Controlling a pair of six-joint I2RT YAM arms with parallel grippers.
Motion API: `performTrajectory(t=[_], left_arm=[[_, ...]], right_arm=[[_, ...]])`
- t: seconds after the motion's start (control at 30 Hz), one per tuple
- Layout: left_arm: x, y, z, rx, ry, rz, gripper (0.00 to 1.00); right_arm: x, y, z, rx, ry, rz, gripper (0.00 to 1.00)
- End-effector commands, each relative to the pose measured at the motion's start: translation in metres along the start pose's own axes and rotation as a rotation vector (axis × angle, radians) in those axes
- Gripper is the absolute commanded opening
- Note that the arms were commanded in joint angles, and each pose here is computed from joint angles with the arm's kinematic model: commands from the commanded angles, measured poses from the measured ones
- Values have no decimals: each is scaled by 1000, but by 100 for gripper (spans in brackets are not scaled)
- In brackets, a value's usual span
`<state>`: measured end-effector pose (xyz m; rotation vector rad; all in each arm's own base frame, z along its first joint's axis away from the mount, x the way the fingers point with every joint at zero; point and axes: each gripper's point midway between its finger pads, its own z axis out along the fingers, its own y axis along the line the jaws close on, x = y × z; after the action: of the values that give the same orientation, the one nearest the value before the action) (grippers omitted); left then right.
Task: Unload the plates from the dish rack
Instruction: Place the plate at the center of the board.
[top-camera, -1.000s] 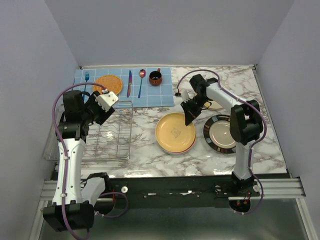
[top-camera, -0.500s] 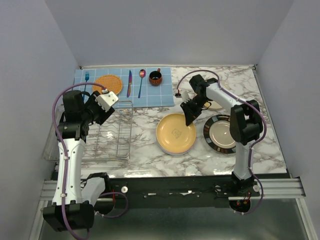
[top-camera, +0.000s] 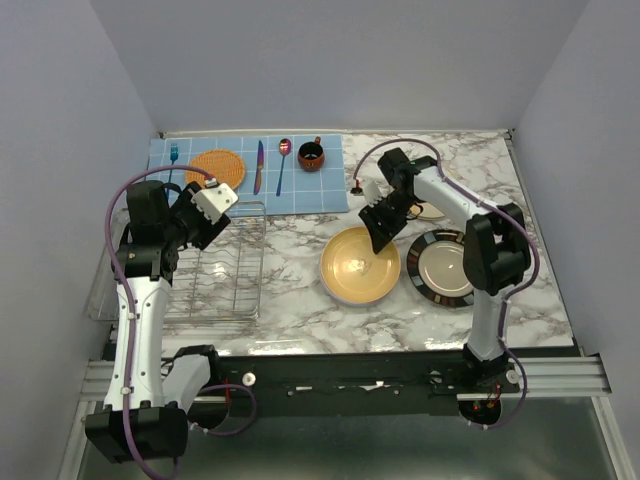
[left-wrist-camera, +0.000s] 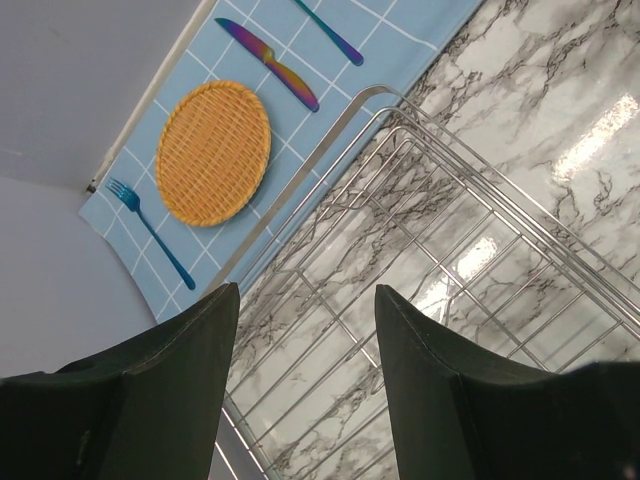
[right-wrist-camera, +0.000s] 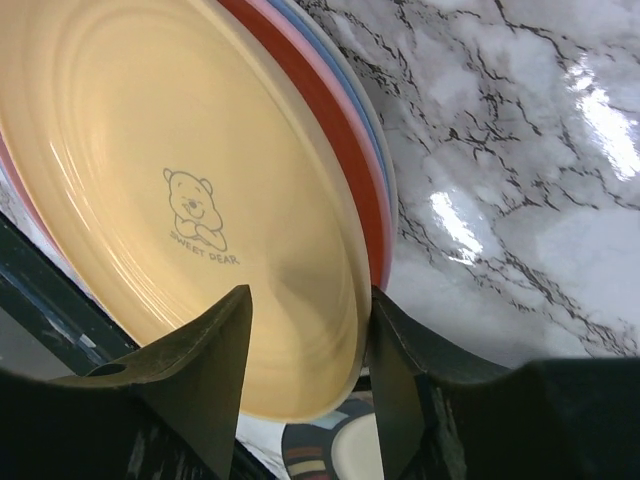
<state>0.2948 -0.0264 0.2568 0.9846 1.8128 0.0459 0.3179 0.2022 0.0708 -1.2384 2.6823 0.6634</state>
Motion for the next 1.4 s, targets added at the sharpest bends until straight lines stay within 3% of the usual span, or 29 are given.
performTrajectory(t=[0.0,0.97,1.1,1.13,1.17,1.3,1.37], left_arm=[[-5,-3,-2,5,-25,16,66],[-6,-9,-9,-1,-30,32,66],[-5,-7,-9,-16,-27,22,66],[-5,-7,-9,-19,-31,22,66],[-4,-6,-8,-25,-30,16,68],[-3,2,-5,-97,-43,-71,76],[-1,6,-1,-143,-55,-161,81]], right_arm=[[-6,-1,-23,103,-37,-32,56],[0,-10,-33,378,3,-81,57],[-8,-12,-50,439,-51,-78,58],[-12,-9,-61,458,-84,-81,75],[-16,-10,-69,480,-105,-82,79],[-29,-8,-114,599,-224,-76,83],[-35,-8,-145,685,-315,-73,91]])
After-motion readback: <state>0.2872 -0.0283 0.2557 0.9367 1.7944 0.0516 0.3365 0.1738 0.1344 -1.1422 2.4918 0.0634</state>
